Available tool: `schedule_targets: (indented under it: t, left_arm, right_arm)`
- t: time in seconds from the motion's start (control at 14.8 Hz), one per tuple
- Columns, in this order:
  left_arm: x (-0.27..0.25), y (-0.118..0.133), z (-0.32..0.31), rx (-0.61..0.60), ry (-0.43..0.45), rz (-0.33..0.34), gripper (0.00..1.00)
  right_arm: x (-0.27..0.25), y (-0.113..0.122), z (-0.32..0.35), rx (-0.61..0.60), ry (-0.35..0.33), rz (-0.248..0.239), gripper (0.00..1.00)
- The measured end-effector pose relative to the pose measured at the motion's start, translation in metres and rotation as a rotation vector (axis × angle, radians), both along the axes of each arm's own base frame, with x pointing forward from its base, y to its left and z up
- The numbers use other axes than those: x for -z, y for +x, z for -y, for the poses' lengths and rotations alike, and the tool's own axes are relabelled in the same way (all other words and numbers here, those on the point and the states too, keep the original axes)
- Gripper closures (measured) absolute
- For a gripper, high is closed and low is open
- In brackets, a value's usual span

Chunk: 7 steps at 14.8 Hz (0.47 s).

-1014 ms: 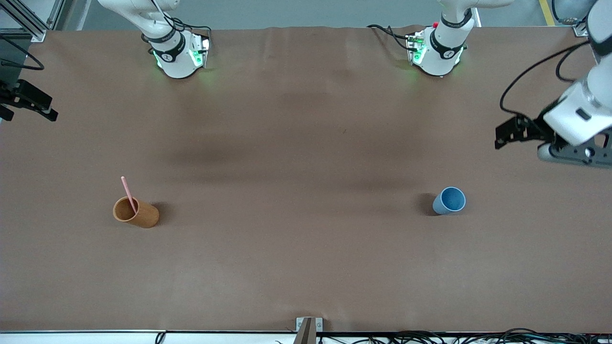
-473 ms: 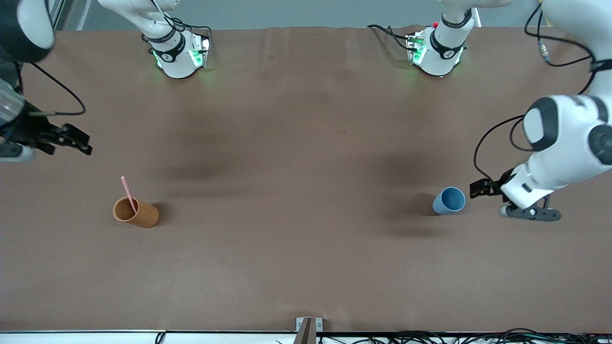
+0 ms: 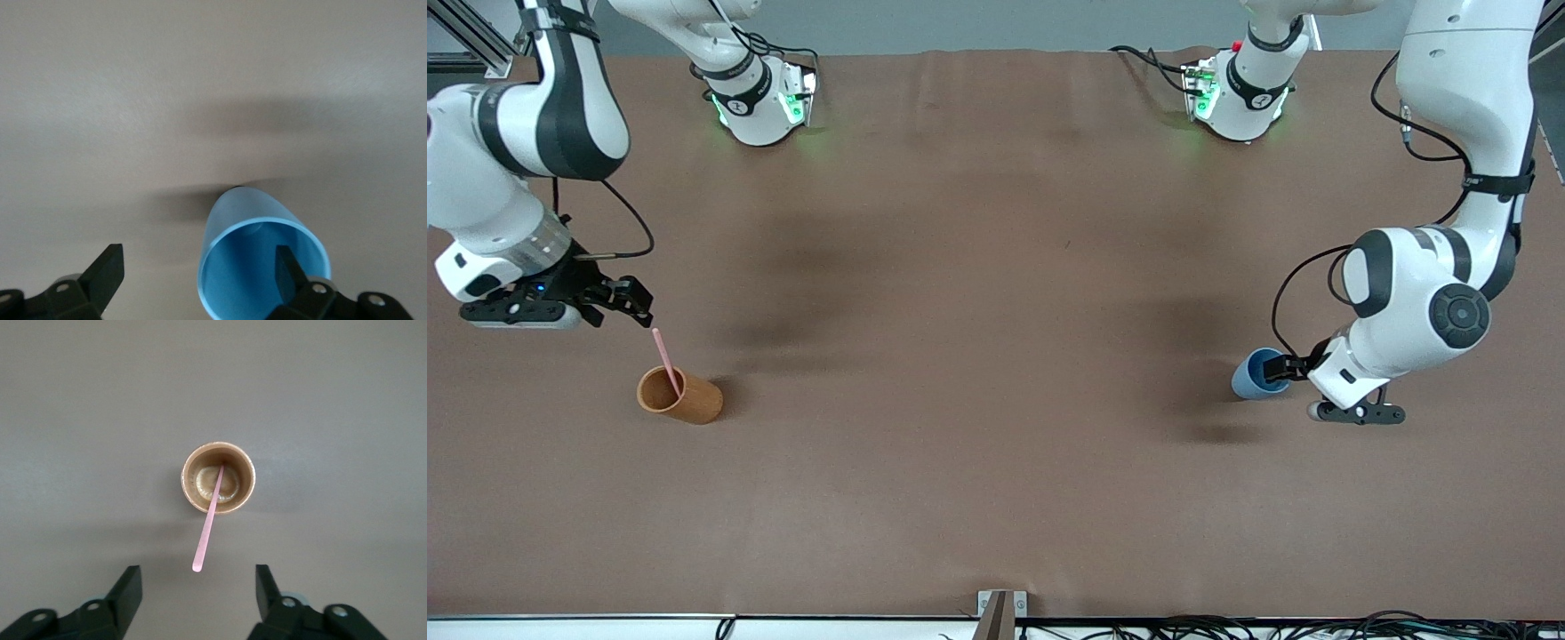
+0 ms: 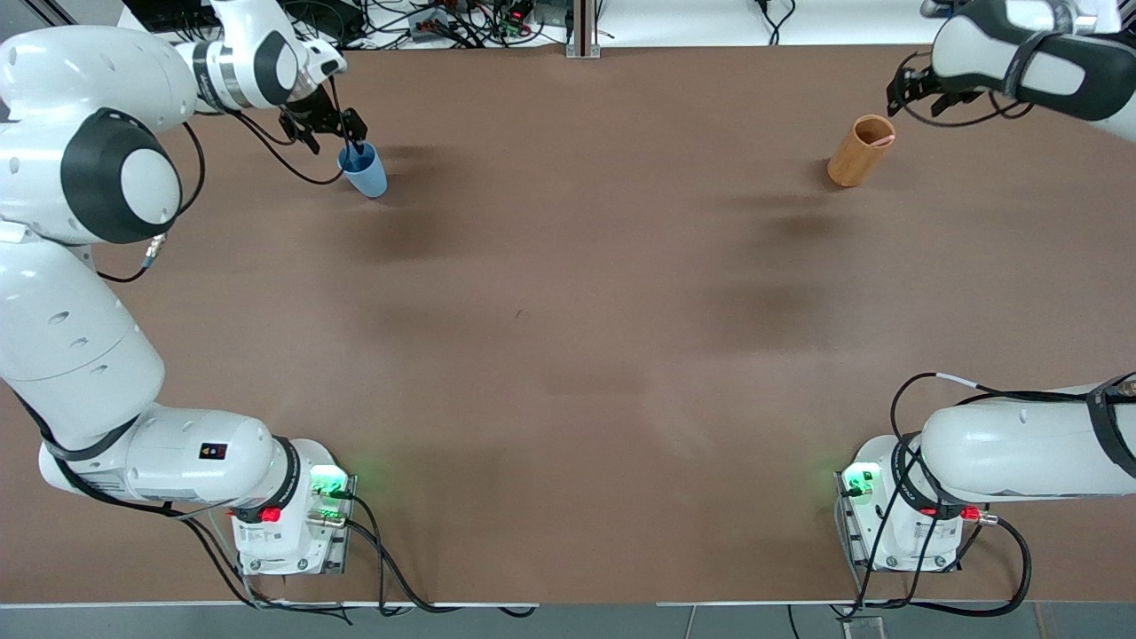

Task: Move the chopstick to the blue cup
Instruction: 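Grasp the chopstick with the right gripper while the left gripper grasps the cup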

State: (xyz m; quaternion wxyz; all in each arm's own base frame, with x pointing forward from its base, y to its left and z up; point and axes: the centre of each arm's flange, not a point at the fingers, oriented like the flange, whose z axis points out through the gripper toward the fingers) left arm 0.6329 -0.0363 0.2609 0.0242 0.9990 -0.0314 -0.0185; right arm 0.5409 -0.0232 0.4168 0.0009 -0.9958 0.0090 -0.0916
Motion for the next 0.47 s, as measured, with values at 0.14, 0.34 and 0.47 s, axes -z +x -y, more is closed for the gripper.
schedule_targets:
  t: [0.14,0.34,0.47]
  left_arm:
    - [0.015,-0.003,0.000,-0.006,0.002,-0.013,0.12]
    - [0.022,-0.004,0.001,-0.009,0.002,-0.015,0.42]
    - [0.021,-0.004,0.003,-0.006,0.002,-0.010,0.63]
  right_arm:
    - [0.017,-0.006,-0.004,-0.008,-0.001,0.004,0.30]
    - [0.037,-0.007,-0.005,-0.009,-0.001,0.000,0.39]
    - [0.048,-0.006,-0.004,-0.007,-0.002,-0.007,0.47]
